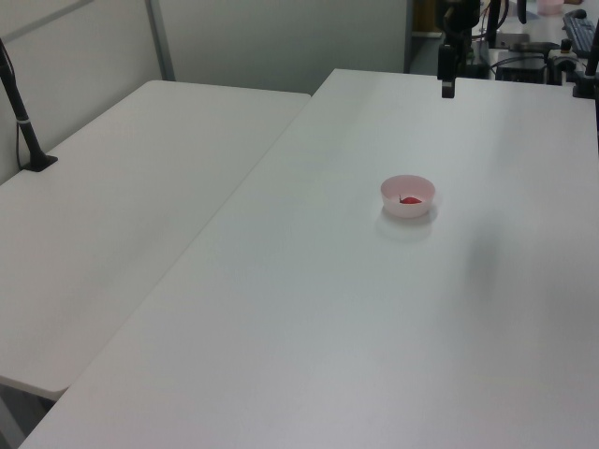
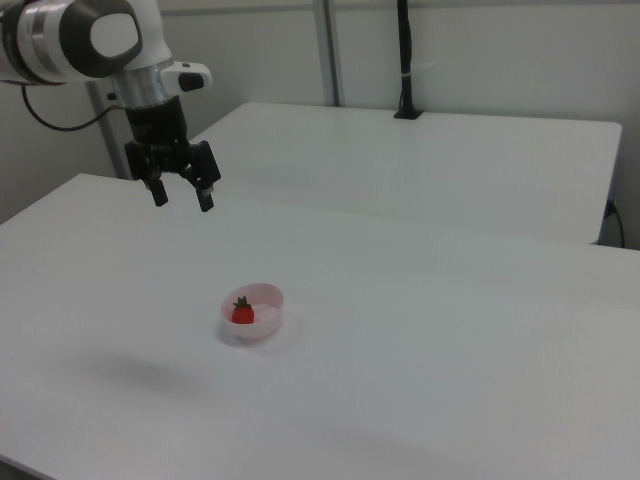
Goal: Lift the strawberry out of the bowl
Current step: 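Move the open gripper toward the pink bowl with the strawberry, then lower the gripper into the pink bowl around the red strawberry, then close the gripper on the red strawberry inside the bowl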
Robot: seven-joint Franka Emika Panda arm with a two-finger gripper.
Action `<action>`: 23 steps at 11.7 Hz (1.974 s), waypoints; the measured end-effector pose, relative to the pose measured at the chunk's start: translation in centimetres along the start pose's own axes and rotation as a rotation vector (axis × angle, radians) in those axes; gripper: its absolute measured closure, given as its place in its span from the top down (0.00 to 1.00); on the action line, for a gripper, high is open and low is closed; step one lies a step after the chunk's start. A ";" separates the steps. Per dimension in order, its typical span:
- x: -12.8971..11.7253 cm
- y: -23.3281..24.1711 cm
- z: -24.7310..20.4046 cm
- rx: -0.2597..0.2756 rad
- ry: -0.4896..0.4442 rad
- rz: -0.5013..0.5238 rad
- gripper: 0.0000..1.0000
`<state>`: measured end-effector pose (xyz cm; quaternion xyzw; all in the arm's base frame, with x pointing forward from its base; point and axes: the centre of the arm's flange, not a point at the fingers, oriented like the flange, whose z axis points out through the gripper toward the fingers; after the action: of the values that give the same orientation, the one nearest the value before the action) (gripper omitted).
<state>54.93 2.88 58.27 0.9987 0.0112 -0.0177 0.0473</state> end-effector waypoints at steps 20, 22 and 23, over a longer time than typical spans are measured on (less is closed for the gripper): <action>10.2 0.0 22.0 0.036 -0.101 -0.313 0.77; 10.2 -0.2 23.7 0.032 -0.114 -0.318 0.77; 10.2 -0.2 24.2 0.032 -0.121 -0.320 0.75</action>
<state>64.30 1.00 33.78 0.9819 0.1666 -0.0850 0.0286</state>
